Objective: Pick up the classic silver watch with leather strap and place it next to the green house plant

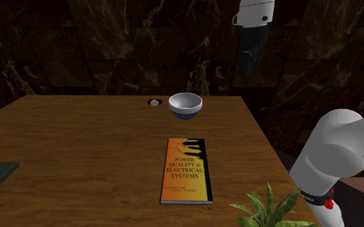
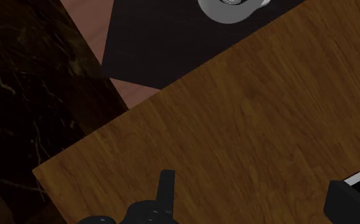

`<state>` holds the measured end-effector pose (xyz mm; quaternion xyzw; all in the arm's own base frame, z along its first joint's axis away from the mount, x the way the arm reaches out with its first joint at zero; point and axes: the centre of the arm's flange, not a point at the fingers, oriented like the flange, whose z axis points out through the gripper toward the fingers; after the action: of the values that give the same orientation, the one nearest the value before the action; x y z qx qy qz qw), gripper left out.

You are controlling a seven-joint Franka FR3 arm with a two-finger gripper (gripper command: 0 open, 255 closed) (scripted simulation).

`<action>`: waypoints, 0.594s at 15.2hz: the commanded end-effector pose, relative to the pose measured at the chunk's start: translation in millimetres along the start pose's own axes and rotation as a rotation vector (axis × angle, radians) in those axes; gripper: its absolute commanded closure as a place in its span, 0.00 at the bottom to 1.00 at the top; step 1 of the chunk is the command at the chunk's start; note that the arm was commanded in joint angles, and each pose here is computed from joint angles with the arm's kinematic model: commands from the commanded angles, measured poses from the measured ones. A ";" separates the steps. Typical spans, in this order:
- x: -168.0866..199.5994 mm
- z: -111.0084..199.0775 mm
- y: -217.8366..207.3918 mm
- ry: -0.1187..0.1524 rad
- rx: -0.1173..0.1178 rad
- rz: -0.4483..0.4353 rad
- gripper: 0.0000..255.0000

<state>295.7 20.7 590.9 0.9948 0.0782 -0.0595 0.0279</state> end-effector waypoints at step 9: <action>93.3 25.2 -15.1 0.053 -0.013 -0.092 0.00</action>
<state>371.1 43.5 560.1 0.9918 0.1188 -0.0379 0.0295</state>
